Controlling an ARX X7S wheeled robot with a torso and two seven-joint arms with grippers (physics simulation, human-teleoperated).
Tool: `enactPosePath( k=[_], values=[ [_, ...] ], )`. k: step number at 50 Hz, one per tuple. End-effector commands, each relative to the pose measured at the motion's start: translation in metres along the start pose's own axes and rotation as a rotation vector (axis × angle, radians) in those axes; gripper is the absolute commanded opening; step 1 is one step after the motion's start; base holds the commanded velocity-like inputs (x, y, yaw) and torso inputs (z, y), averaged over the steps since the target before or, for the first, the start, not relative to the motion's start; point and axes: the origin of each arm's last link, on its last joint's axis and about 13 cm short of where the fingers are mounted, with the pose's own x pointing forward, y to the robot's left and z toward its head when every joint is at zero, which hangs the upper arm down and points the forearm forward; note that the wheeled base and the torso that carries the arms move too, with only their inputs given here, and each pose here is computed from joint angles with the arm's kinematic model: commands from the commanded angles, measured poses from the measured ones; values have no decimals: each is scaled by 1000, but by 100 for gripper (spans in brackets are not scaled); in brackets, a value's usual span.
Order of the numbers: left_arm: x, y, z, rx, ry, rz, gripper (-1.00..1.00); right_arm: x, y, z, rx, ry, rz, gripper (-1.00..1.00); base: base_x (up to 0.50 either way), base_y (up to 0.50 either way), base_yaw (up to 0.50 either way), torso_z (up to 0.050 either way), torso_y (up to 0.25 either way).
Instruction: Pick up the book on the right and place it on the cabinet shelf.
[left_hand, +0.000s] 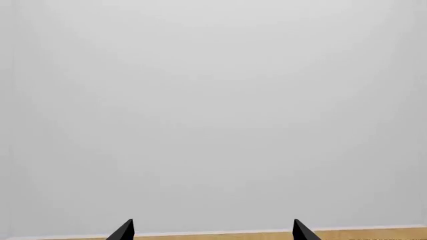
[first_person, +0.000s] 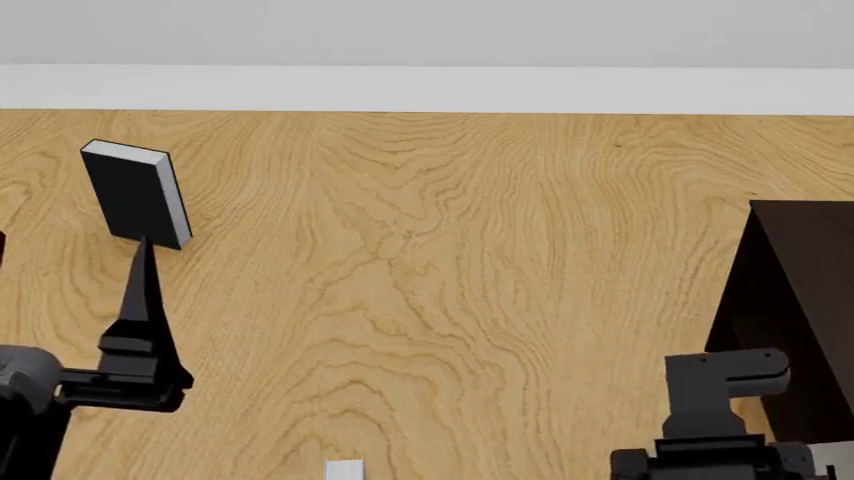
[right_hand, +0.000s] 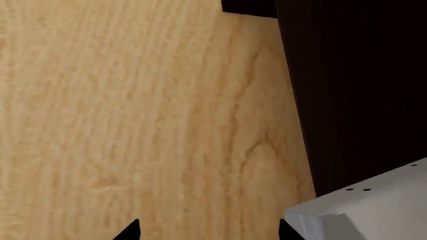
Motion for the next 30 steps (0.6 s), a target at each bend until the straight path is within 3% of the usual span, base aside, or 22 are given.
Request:
enactPosePath(
  k=[1,30],
  values=[
    [0,-1,-3,9,1,-2,100,1,-10,1,-42,-21,-59,100,0,0,0,0,0],
    [1,-6,-11,42,5,-18,100,8,-38,-3,-49,-104,-180,100,0,0,-2,0,0]
  ],
)
